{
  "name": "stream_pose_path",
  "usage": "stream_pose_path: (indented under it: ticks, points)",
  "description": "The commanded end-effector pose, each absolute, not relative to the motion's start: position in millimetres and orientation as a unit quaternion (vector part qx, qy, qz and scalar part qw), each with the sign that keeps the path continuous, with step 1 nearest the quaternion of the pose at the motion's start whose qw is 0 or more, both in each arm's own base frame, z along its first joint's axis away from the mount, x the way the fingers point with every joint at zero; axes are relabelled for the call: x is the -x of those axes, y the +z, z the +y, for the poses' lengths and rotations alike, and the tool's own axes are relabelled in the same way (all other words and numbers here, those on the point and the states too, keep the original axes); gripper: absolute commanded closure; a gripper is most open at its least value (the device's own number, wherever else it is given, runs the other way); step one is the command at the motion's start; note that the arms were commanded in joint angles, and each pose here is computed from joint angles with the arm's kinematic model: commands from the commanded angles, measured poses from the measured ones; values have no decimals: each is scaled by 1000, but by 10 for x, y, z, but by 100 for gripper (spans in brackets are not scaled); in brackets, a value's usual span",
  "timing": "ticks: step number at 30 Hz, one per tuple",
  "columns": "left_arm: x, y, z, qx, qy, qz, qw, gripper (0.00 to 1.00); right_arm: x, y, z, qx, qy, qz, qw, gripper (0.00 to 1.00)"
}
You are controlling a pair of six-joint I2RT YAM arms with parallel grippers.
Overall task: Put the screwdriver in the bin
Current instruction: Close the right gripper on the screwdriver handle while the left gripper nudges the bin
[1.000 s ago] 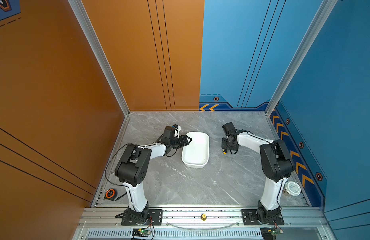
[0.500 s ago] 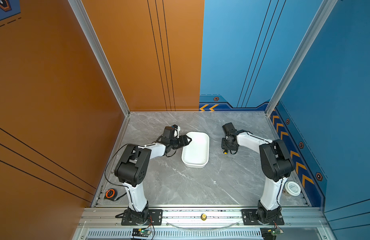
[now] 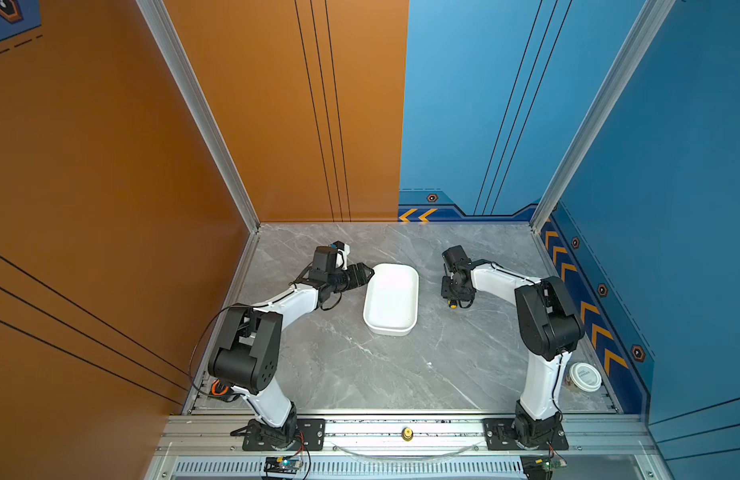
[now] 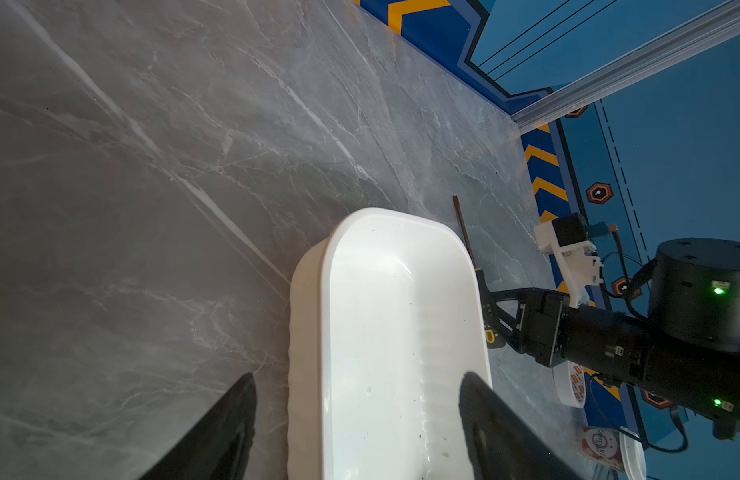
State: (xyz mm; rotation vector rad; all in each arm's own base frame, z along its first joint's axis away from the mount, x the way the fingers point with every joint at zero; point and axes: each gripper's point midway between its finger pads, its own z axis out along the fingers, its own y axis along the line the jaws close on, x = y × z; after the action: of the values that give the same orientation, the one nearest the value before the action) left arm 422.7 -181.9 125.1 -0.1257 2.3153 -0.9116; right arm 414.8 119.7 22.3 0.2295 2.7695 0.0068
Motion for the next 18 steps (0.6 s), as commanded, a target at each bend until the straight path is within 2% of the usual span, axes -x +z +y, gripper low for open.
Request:
stream_pose_path:
  ticks: [1,2,3,6,12,18]
  points:
    - [-4096,1118,-1611,56,-315,896,307,19,-4094,126,1203,-76,-4,985,157,63]
    - [-4088,1117,-1572,60,-313,896,308,17,-4093,120,1204,-74,-4,985,156,65]
    - [-4070,1103,-1547,62,-312,897,308,0,-4089,119,1205,-73,-4,985,155,67]
    - [-4031,1098,-1476,67,-311,896,309,2,-4077,107,1205,-72,-4,986,152,74]
    - [-3968,1116,-1347,74,-305,896,313,2,-4073,152,1260,-73,17,986,150,99]
    - [-3883,1215,-1100,73,-265,901,336,2,-4055,471,1310,-83,46,981,168,100]
